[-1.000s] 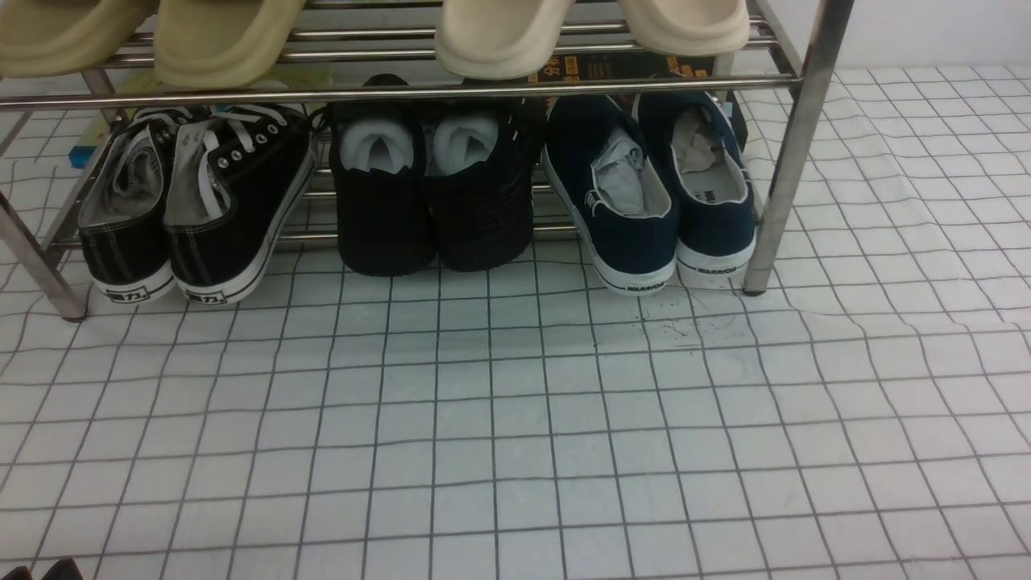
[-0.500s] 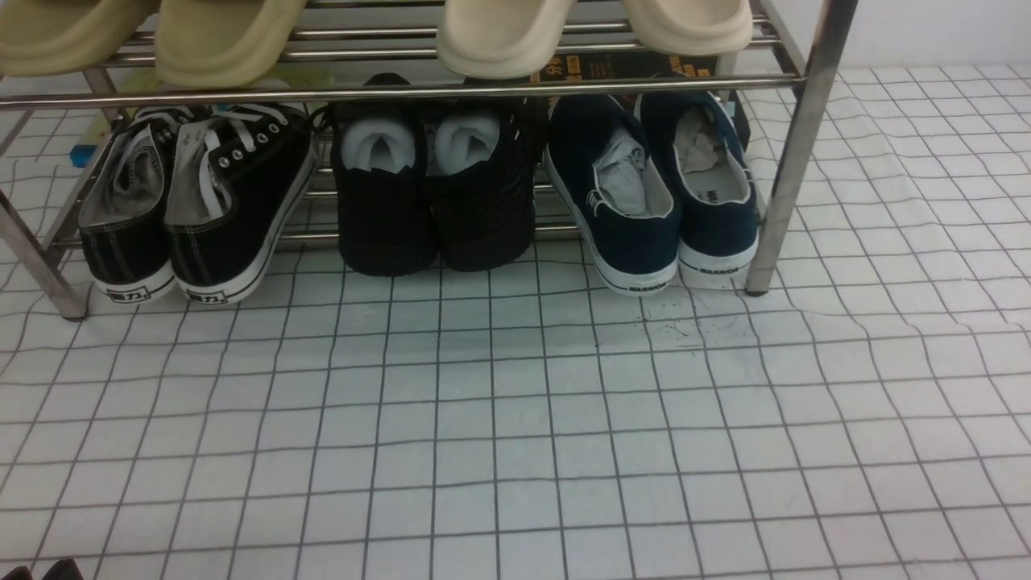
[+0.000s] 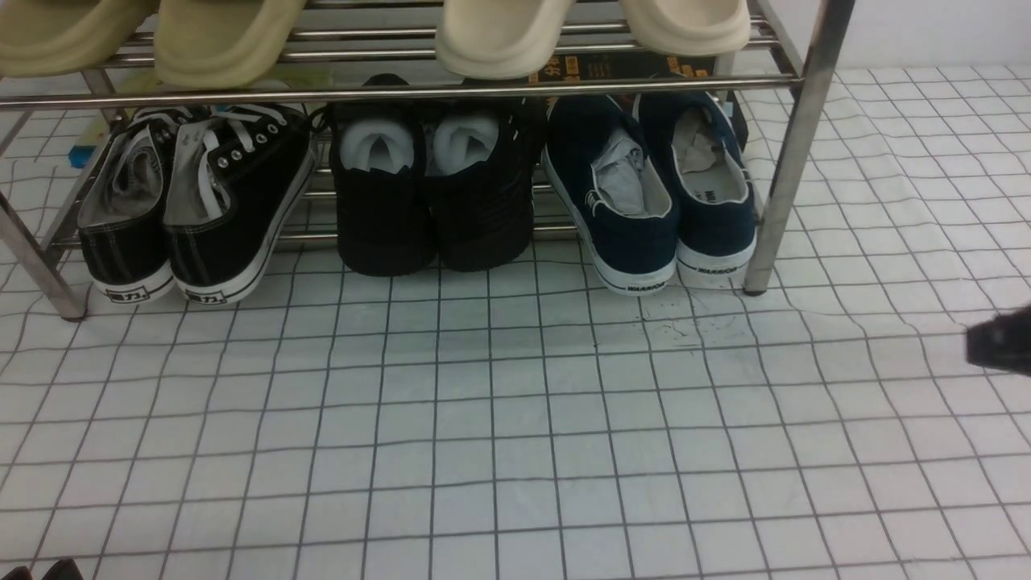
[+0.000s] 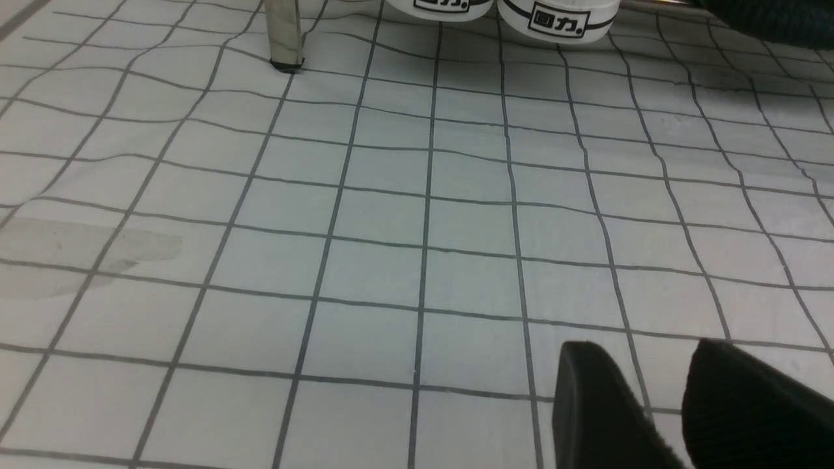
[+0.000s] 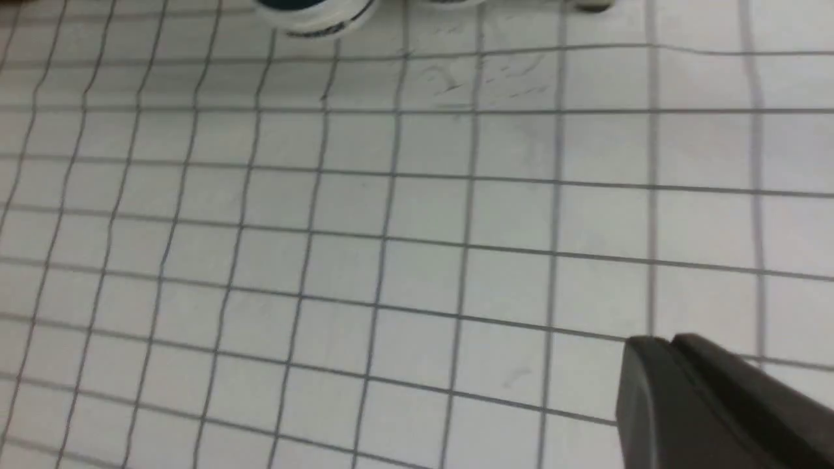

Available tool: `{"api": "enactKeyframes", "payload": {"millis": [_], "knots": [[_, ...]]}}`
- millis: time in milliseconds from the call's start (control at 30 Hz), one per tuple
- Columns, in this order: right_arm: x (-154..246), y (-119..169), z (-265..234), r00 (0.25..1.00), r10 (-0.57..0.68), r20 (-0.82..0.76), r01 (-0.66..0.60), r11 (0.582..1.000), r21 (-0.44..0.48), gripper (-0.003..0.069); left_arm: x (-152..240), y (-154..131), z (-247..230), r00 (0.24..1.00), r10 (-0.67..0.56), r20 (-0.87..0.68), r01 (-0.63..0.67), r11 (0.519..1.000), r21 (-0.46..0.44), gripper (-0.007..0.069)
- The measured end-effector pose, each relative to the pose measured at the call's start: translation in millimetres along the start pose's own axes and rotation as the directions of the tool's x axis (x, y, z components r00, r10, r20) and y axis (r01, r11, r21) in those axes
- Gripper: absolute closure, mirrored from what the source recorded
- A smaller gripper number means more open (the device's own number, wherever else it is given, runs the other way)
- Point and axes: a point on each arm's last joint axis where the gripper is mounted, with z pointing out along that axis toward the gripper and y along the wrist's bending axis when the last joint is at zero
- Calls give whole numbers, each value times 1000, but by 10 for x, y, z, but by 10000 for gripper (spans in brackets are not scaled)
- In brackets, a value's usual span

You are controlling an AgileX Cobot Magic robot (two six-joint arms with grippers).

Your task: Take the shoes off the shelf with your hand from the white checkered tablecloth.

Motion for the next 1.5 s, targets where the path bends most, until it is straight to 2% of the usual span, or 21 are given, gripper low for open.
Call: {"api": "enactKeyframes", "payload": {"millis": [167, 200, 367, 500, 600, 733, 900, 1067, 1300, 1433, 1467, 1500], "knots": [[-376, 277, 408, 987, -115, -117, 101, 988, -118, 564, 0, 1, 0, 1000, 2, 0, -2, 1000, -1, 386], [-522, 436, 597, 977, -166, -137, 145, 978, -154, 541, 0, 1, 0, 1000, 2, 0, -2, 1000, -1, 386], [-738, 823, 1007, 940, -303, -159, 268, 941, -205, 480, 0, 1, 0, 1000, 2, 0, -2, 1000, -1, 386], [-874, 1128, 1347, 897, -412, -160, 373, 900, -226, 384, 0, 1, 0, 1000, 2, 0, -2, 1000, -1, 386], [-979, 1278, 1612, 871, -457, -178, 423, 884, -200, 274, 0, 1, 0, 1000, 2, 0, -2, 1000, -1, 386], [-1128, 1337, 1670, 869, -451, -204, 433, 892, -129, 155, 0, 1, 0, 1000, 2, 0, -2, 1000, -1, 386], [-1246, 1385, 1599, 879, -452, -153, 448, 892, -64, 87, 0, 1, 0, 1000, 2, 0, -2, 1000, -1, 386], [-1312, 1338, 1602, 882, -457, -114, 459, 888, -13, 78, 0, 1, 0, 1000, 2, 0, -2, 1000, -1, 386], [-1300, 1299, 1792, 879, -465, -106, 468, 884, 4, 87, 0, 1, 0, 1000, 3, 0, -3, 1000, -1, 386], [-1218, 1226, 2050, 868, -473, -153, 481, 877, 17, 176, 0, 2, 0, 1000, 6, 0, -6, 1000, -2, 386], [-1216, 1224, 2059, 868, -473, -153, 481, 877, 19, 176, 0, 2, 0, 1000, 6, 0, -6, 1000, -2, 386], [-1197, 1209, 2108, 865, -474, -164, 483, 875, 20, 259, 0, 3, 0, 1000, 7, 0, -7, 1000, -3, 386]]}}
